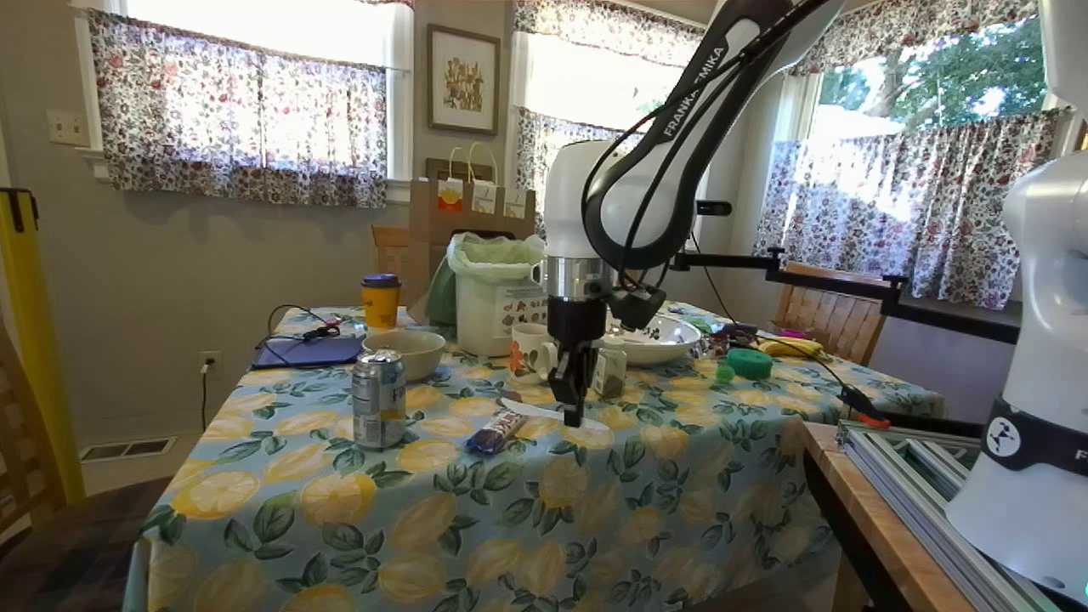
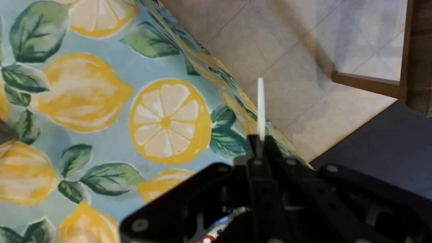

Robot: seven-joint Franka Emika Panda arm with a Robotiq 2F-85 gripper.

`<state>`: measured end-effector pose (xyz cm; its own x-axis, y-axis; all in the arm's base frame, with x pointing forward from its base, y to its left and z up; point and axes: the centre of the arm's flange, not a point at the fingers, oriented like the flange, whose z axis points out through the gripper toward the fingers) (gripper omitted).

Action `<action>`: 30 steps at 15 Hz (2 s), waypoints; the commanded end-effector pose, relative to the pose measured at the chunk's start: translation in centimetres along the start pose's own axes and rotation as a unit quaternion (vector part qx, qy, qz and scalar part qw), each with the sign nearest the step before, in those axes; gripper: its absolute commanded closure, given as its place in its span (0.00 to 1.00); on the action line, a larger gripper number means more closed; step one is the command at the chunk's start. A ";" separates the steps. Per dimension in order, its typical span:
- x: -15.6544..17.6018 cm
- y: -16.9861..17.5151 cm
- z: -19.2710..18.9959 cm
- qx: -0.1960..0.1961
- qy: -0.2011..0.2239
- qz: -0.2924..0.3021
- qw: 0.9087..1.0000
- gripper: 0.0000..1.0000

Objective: Cut the snack with the plastic knife

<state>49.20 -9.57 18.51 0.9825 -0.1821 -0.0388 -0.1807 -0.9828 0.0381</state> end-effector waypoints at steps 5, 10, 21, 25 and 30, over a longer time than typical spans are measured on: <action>3.8 0.0 1.8 -0.006 -0.029 0.012 1.000 0.99; 5.0 0.1 2.6 -0.012 -0.041 0.005 0.999 0.99; 6.5 0.5 2.7 -0.023 -0.077 0.008 0.997 0.99; 6.0 1.0 2.4 -0.024 -0.082 0.012 0.996 0.99; 7.0 0.1 2.1 -0.022 -0.071 0.011 0.997 0.99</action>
<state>54.67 -11.27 16.33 0.9621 -0.2063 -0.1785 -0.1965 -0.9779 0.0707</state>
